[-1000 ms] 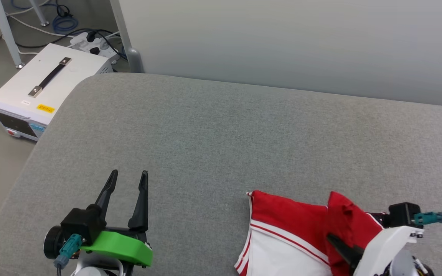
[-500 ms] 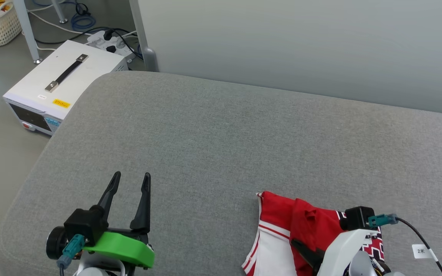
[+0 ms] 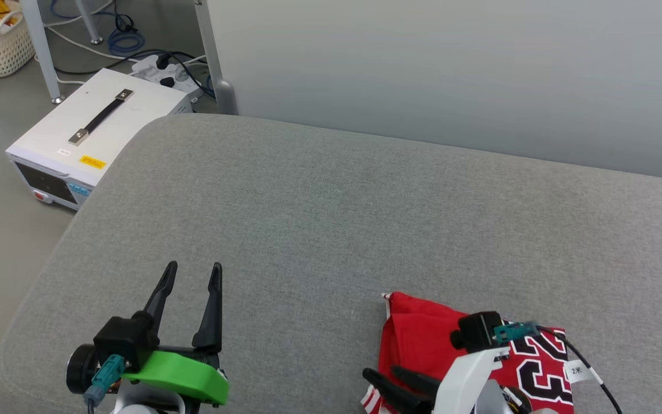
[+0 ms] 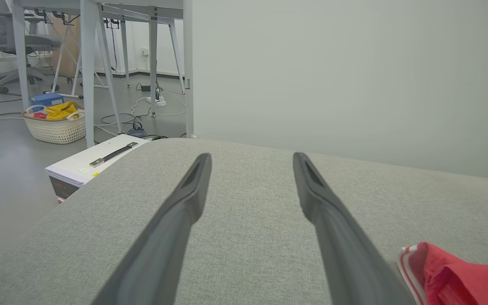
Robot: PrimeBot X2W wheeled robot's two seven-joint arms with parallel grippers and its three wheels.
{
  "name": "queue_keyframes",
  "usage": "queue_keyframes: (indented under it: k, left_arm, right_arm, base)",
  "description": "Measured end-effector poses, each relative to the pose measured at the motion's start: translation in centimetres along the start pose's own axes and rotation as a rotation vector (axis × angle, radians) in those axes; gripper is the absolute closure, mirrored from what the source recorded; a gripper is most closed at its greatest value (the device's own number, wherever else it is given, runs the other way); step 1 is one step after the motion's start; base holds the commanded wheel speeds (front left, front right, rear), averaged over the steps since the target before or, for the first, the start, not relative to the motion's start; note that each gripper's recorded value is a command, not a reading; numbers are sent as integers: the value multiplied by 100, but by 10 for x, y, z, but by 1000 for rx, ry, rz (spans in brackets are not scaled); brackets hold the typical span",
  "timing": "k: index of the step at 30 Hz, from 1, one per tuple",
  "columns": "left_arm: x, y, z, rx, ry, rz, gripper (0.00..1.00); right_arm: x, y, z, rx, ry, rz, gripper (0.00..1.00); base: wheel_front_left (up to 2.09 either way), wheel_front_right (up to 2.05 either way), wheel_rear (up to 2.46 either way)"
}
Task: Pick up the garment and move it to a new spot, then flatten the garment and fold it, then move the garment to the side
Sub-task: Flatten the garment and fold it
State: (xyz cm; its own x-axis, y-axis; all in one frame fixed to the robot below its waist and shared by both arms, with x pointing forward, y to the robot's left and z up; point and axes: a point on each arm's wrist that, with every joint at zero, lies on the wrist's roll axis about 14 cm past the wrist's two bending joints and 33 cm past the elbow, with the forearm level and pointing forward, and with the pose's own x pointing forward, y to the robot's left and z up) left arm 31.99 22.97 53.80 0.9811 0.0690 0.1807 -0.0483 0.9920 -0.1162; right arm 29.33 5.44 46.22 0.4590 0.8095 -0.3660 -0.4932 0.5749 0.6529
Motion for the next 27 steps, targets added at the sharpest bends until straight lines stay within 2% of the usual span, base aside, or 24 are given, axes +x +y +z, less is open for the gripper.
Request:
queue_keyframes:
  k: [5,13,16,20,24,27]
  left_arm:
    - [3,-6,1,-6,-5,-18,0]
    - [10,-19,0,-18,-6,-55,0]
    - [13,-27,0,-23,-8,-76,0]
    - [17,-38,-3,-34,-3,-106,0]
    - [21,-49,-6,-42,6,-136,0]
    - [22,-54,-9,-48,13,-146,0]
  right_arm:
    - [-10,-8,24,-40,-83,-42,0]
    - [-40,-34,90,-255,-263,-216,0]
    - [-65,-50,120,-421,-339,-316,0]
    - [-104,-75,148,-552,-434,-436,0]
    - [-149,-95,176,-631,-570,-560,0]
    - [-169,-103,178,-629,-629,-608,0]
  base:
    - [0,0,0]
    - [0,0,0]
    - [0,0,0]
    - [0,0,0]
    - [0,0,0]
    - [0,0,0]
